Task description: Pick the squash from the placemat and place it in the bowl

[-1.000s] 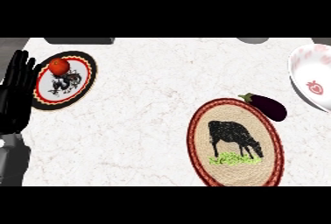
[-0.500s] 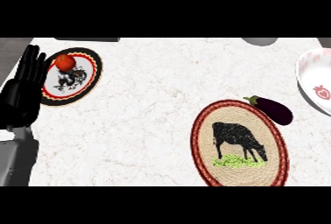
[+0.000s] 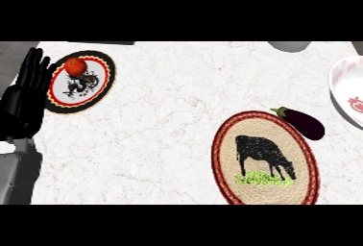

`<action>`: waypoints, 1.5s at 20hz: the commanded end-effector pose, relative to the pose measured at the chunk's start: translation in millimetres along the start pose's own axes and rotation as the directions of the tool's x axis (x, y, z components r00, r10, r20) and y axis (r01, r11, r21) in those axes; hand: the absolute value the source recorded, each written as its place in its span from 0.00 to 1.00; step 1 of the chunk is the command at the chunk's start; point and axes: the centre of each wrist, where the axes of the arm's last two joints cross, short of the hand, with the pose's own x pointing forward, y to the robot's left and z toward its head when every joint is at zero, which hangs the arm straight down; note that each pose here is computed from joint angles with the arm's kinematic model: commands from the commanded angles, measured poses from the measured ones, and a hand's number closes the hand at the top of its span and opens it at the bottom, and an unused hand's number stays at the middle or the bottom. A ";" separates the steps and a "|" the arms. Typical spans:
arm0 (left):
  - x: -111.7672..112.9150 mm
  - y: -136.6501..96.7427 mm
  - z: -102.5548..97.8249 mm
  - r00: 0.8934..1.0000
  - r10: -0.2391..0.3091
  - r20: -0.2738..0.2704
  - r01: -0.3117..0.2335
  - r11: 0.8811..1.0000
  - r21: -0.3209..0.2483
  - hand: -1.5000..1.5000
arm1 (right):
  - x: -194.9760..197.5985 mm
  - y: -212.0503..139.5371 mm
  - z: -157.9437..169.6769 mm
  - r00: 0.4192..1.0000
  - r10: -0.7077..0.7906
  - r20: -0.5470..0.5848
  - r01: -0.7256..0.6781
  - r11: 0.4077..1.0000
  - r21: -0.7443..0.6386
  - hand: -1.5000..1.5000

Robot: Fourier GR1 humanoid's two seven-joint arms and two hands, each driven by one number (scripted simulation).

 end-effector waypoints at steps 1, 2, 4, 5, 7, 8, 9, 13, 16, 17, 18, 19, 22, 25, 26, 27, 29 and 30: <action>6.5 -2.1 -9.4 1.000 0.001 0.010 -0.001 1.000 0.008 0.50 | 18.1 18.5 -34.7 0.991 -0.097 0.094 0.080 0.982 0.172 1.00; -3.7 5.1 -4.2 1.000 -0.002 -0.022 0.003 1.000 0.019 0.50 | 10.6 39.9 -39.0 0.988 -0.115 0.103 0.092 0.974 0.205 1.00; -6.5 -11.3 -0.2 1.000 0.001 0.000 -0.001 1.000 0.002 0.50 | 21.7 56.3 -60.6 0.990 -0.107 0.092 0.085 0.971 0.222 1.00; 0.8 6.5 2.0 1.000 -0.002 -0.011 0.002 1.000 0.023 0.50 | 17.8 57.5 -58.1 0.991 -0.104 0.079 0.083 0.969 0.234 1.00; -7.4 -21.0 4.4 1.000 0.014 -0.011 -0.014 1.000 0.022 0.50 | 26.2 83.0 -78.2 0.991 -0.095 0.092 0.070 0.967 0.245 1.00; -4.3 0.3 3.8 1.000 0.007 -0.008 -0.007 1.000 0.021 0.50 | 27.9 103.2 -87.6 0.992 -0.091 0.086 0.068 0.968 0.244 1.00; -9.4 6.5 0.0 1.000 -0.009 -0.007 0.009 1.000 0.025 0.50 | 32.4 111.7 -95.0 0.993 -0.080 0.092 0.055 0.968 0.245 1.00; 2.9 -4.9 -9.0 1.000 0.001 -0.010 -0.001 1.000 0.026 0.50 | 18.9 136.6 -93.8 0.998 0.034 0.046 -0.044 0.972 0.229 1.00; 8.4 6.5 -0.2 1.000 0.002 -0.020 -0.002 1.000 0.024 0.50 | 19.8 169.0 -103.7 0.996 -0.001 -0.093 0.021 0.976 0.217 1.00; 15.1 -2.1 -7.5 1.000 0.004 -0.001 -0.004 1.000 0.027 0.50 | 12.6 188.2 -100.4 0.993 -0.030 -0.110 0.054 0.975 0.217 1.00; 11.1 1.2 -3.1 1.000 0.014 -0.008 -0.014 1.000 0.003 0.50 | 14.8 176.8 -102.8 0.990 -0.055 -0.130 0.083 0.972 0.221 0.00; 6.0 3.6 -4.9 1.000 0.000 0.000 0.000 1.000 0.013 0.50 | 16.3 181.0 -105.2 0.985 -0.092 -0.146 0.125 0.963 0.237 0.00; 2.5 12.6 -9.5 1.000 -0.014 -0.007 0.014 0.999 0.033 0.50 | 9.8 202.1 -101.6 0.966 -0.220 -0.136 0.246 0.944 0.221 0.00; 12.3 3.6 -8.8 1.000 0.009 -0.001 -0.009 1.000 0.025 0.50 | 10.4 209.2 -103.2 0.922 -0.373 -0.103 0.387 0.904 0.183 0.00; 2.1 -2.8 1.5 1.000 0.013 -0.008 -0.013 1.000 0.025 0.50 | 16.5 226.2 -109.0 0.907 -0.407 -0.104 0.419 0.894 0.156 0.00; 2.8 6.1 4.0 1.000 0.006 -0.003 -0.006 1.000 0.022 0.50 | 14.9 199.2 -107.7 0.899 -0.433 -0.071 0.439 0.892 0.110 0.00; 6.8 12.4 3.8 1.000 -0.001 -0.005 0.001 1.000 0.022 0.50 | 4.7 203.9 -98.2 0.878 -0.478 -0.041 0.478 0.878 -0.009 0.00; 0.8 3.5 -1.7 1.000 -0.004 -0.006 0.004 1.000 0.017 0.50 | 8.0 191.9 -100.9 0.875 -0.485 -0.014 0.483 0.874 -0.054 0.00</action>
